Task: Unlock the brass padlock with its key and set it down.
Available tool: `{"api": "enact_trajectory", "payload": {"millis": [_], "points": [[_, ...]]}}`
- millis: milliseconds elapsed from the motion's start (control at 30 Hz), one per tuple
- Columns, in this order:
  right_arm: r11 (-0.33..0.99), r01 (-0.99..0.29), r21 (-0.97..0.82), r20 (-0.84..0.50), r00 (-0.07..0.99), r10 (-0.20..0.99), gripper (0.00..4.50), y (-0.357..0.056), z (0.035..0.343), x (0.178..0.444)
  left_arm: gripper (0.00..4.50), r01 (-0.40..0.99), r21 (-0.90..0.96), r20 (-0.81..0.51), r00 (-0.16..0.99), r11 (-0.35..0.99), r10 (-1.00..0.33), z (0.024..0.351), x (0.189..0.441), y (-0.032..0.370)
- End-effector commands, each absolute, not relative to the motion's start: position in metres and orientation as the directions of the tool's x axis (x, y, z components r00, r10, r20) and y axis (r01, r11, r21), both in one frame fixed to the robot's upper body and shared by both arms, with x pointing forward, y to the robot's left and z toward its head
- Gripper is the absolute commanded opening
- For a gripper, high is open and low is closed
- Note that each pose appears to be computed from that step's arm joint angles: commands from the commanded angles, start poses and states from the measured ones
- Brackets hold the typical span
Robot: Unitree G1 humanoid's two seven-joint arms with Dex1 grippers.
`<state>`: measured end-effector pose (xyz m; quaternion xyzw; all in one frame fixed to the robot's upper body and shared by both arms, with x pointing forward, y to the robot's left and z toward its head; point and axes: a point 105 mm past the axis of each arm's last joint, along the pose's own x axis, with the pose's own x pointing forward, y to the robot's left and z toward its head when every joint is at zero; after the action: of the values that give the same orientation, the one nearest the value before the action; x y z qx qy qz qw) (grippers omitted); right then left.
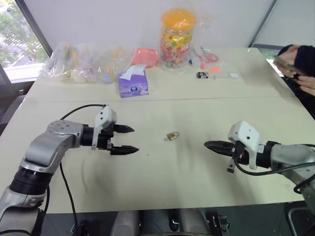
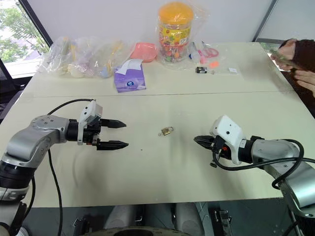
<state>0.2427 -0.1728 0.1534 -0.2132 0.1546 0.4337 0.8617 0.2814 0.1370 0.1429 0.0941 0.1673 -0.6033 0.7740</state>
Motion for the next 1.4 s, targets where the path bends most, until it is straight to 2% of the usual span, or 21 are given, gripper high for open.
{"api": "enact_trajectory", "payload": {"millis": [33, 767, 867, 967, 1033, 1100, 1400], "points": [[0.527, -0.805, -0.271, -0.431, 0.591, 0.682, 0.00, -0.175, 0.164, 0.244, 4.47, 0.976, -0.031, -0.353, 0.189, 0.213, -0.916, 0.151, 0.275, 0.131], [0.475, -0.822, -0.314, -0.407, 0.569, 0.715, 0.00, -0.169, 0.180, 0.258, 4.47, 0.972, -0.039, -0.335, 0.207, 0.233, -0.919, 0.149, 0.281, 0.125], [0.425, -0.852, -0.306, -0.416, 0.521, 0.745, 0.86, -0.162, 0.184, 0.263, 4.50, 0.972, -0.040, -0.326, 0.206, 0.231, -0.922, 0.150, 0.281, 0.122], [0.391, -0.864, -0.317, -0.422, 0.498, 0.758, 2.49, -0.155, 0.184, 0.275, 4.50, 0.973, -0.034, -0.323, 0.207, 0.230, -0.923, 0.149, 0.281, 0.119], [0.333, -0.898, -0.289, -0.461, 0.435, 0.773, 3.58, -0.148, 0.176, 0.280, 4.50, 0.973, -0.030, -0.317, 0.209, 0.230, -0.925, 0.150, 0.282, 0.117], [0.288, -0.919, -0.270, -0.489, 0.388, 0.781, 4.46, -0.143, 0.167, 0.287, 4.50, 0.973, -0.027, -0.312, 0.211, 0.230, -0.926, 0.152, 0.282, 0.115], [0.195, -0.956, -0.217, -0.539, 0.284, 0.793, 4.46, -0.113, 0.139, 0.331, 4.50, 0.970, -0.013, -0.307, 0.229, 0.244, -0.924, 0.154, 0.282, 0.114]]}}
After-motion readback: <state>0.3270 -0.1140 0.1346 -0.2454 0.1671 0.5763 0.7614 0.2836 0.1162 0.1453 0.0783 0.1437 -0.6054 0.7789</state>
